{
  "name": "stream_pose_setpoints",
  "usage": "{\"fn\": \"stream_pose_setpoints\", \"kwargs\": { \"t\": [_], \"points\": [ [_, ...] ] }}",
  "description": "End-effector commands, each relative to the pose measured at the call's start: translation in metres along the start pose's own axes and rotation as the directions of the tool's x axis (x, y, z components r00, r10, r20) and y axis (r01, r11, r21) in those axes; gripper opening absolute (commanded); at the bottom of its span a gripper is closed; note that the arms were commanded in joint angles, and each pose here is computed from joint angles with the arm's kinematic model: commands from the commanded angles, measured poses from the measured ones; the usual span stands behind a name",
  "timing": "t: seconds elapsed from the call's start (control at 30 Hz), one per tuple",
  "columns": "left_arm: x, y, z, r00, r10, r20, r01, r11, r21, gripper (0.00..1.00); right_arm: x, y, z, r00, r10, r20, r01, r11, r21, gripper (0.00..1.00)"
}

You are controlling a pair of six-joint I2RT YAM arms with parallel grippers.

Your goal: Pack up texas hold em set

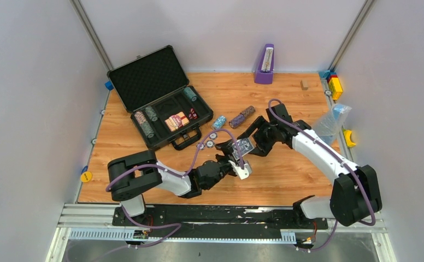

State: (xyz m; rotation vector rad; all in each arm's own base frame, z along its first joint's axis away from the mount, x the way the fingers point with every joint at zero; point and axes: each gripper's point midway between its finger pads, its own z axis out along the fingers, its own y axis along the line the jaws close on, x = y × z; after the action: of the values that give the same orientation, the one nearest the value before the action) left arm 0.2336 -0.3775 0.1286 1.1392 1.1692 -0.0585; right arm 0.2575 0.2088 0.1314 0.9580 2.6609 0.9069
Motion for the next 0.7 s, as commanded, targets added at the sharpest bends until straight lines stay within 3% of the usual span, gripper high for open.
{"fn": "stream_pose_setpoints", "kwargs": {
  "t": [0.0, 0.1, 0.13, 0.23, 0.3, 0.37, 0.43, 0.53, 0.67],
  "points": [
    [-0.034, 0.004, 0.005, 0.994, -0.057, 0.092, 0.055, 0.998, 0.024, 0.88, 0.003, 0.014, -0.011, 1.0, -0.024, 0.02, 0.025, 0.998, -0.06, 0.0],
    [-0.034, -0.001, 0.006, 0.995, -0.063, 0.08, 0.059, 0.997, 0.055, 0.72, 0.005, 0.016, -0.014, 0.999, -0.039, 0.027, 0.04, 0.997, -0.071, 0.0],
    [-0.035, -0.003, 0.006, 0.994, -0.073, 0.081, 0.068, 0.996, 0.066, 0.63, 0.005, 0.016, -0.015, 0.999, -0.043, 0.03, 0.046, 0.996, -0.075, 0.0],
    [-0.039, -0.005, 0.008, 0.991, -0.108, 0.073, 0.102, 0.991, 0.086, 0.47, 0.004, 0.02, -0.022, 0.996, -0.077, 0.051, 0.081, 0.992, -0.097, 0.05],
    [-0.042, -0.004, 0.008, 0.99, -0.122, 0.064, 0.115, 0.989, 0.097, 0.32, 0.002, 0.021, -0.027, 0.992, -0.096, 0.078, 0.104, 0.989, -0.106, 0.2],
    [-0.044, -0.002, 0.006, 0.99, -0.133, 0.054, 0.127, 0.987, 0.102, 0.22, 0.0, 0.023, -0.032, 0.987, -0.123, 0.106, 0.135, 0.984, -0.116, 0.57],
    [-0.043, 0.003, 0.003, 0.988, -0.152, 0.034, 0.149, 0.984, 0.095, 0.15, -0.005, 0.028, -0.041, 0.976, -0.16, 0.146, 0.178, 0.976, -0.123, 0.82],
    [-0.038, 0.023, -0.005, 0.971, -0.239, -0.007, 0.239, 0.968, 0.078, 0.13, -0.02, 0.033, -0.061, 0.949, -0.2, 0.245, 0.233, 0.965, -0.117, 0.93],
    [-0.027, 0.065, -0.018, 0.886, -0.458, -0.075, 0.464, 0.878, 0.115, 0.11, -0.043, 0.03, -0.09, 0.902, -0.177, 0.393, 0.234, 0.967, -0.102, 0.93]
  ]
}}
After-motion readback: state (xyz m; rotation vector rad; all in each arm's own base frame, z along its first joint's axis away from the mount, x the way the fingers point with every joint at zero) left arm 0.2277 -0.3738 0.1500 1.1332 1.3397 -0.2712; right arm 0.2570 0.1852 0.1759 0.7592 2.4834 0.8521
